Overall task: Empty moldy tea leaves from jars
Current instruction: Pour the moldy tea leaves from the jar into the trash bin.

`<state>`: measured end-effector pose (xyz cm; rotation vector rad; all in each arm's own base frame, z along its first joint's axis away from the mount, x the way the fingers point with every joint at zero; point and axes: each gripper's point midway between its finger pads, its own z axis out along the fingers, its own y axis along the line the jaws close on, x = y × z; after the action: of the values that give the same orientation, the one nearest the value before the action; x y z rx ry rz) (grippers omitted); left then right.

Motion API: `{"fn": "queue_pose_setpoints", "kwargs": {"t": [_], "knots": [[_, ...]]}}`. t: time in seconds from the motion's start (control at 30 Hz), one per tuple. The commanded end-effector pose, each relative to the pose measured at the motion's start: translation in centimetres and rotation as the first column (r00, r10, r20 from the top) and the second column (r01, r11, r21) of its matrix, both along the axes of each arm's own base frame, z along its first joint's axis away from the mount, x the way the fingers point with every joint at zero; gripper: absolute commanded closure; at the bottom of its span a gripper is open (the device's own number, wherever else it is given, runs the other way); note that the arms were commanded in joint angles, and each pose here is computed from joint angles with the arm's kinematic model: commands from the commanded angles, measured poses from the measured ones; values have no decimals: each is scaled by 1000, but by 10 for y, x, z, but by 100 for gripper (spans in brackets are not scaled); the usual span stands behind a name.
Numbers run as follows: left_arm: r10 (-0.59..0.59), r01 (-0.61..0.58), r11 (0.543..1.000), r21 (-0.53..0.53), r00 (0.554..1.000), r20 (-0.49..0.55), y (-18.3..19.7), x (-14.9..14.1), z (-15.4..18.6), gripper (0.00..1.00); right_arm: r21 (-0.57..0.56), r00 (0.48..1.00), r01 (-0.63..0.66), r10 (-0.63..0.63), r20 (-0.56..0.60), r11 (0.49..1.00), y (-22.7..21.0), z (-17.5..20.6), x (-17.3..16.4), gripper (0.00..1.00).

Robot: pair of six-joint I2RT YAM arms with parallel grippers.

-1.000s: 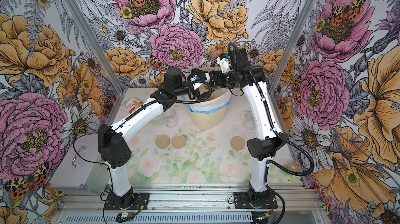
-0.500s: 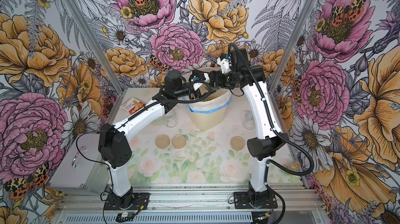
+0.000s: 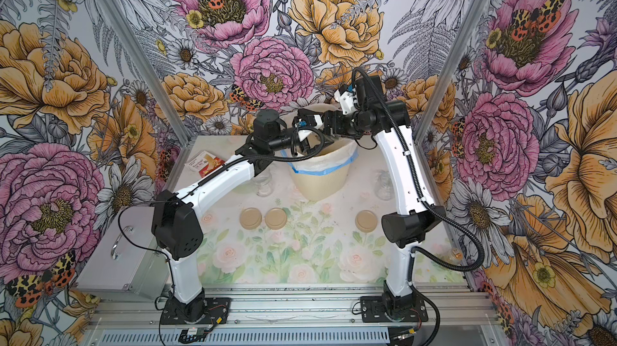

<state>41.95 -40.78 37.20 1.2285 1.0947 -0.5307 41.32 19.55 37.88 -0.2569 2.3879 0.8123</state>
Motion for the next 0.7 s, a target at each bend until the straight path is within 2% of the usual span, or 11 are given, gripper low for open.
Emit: {"fn": "queue_pose_setpoints", "kwargs": {"t": [0.0,0.57,0.67], "knots": [[-79,83,996,-29,990,113,-5,-21,34,1,62,997,-71,69,33,996,14,19,-13,40],[-108,110,994,-11,989,97,-17,-22,32,1,115,993,-116,115,14,987,21,23,-20,41],[-106,107,994,-9,989,100,-19,-21,32,4,124,992,-124,123,14,985,21,25,-22,42]]}}
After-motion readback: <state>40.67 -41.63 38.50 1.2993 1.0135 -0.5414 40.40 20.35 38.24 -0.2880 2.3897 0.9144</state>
